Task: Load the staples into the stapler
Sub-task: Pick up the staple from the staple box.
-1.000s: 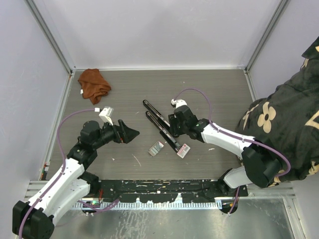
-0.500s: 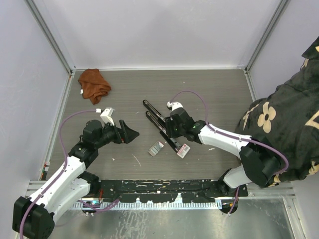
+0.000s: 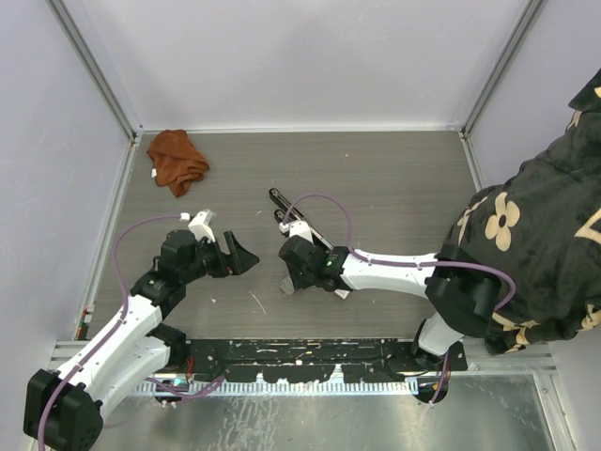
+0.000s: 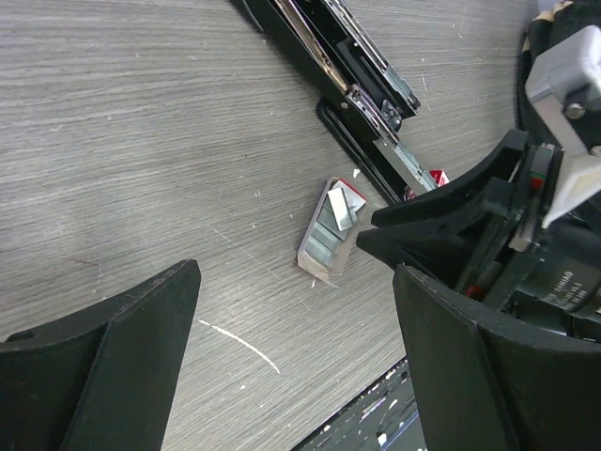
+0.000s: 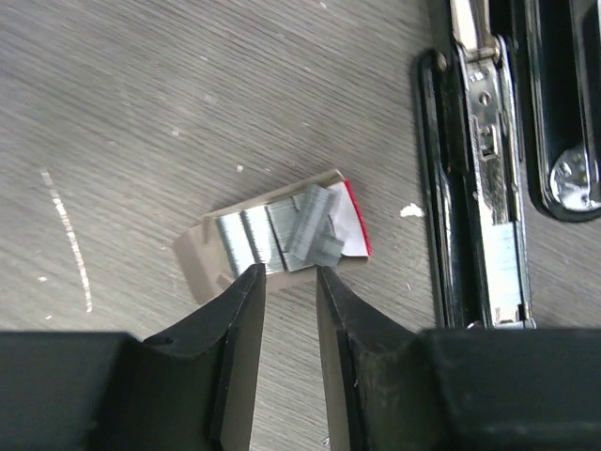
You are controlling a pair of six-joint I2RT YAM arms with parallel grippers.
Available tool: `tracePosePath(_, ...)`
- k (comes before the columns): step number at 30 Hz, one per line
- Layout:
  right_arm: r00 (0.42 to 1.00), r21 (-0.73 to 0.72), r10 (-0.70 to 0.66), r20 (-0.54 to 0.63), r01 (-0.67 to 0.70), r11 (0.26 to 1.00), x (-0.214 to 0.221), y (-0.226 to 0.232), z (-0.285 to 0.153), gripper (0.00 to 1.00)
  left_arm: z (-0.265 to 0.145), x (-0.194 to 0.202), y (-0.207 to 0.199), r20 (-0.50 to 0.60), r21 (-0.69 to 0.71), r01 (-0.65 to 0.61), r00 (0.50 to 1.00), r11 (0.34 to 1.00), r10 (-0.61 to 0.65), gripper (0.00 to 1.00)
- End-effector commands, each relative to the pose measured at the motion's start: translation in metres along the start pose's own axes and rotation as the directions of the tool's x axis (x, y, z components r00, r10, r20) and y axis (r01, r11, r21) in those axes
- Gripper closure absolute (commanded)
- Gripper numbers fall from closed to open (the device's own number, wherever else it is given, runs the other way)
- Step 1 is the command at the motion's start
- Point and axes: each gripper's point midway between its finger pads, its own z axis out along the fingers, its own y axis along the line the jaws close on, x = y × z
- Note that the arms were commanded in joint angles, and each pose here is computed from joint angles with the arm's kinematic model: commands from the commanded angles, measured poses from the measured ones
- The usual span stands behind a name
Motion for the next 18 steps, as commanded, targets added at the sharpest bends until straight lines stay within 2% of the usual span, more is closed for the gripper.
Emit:
tracePosePath(1,0.991,0.091,0.118,0.055,-0.123,0.988,-0.013,-0.007,0.002,0.68,-0.001,-0.004,0.000,0.020,-0.007,0.015,1.000,1.000,-0.015,0.14)
tracePosePath(10,0.992,0.109,0.111,0.053,-0.116,0.987,-0.019,-0.003,0.011,0.75,0.000,-0.003,0.001,0.018,-0.010,0.016,1.000,1.000,-0.016,0.14)
tracePosePath(18,0.993,0.124,0.104,0.053,-0.109,0.986,-0.022,-0.002,0.019,0.75,0.000,-0.003,0.002,0.018,-0.012,0.017,1.000,1.000,-0.017,0.14)
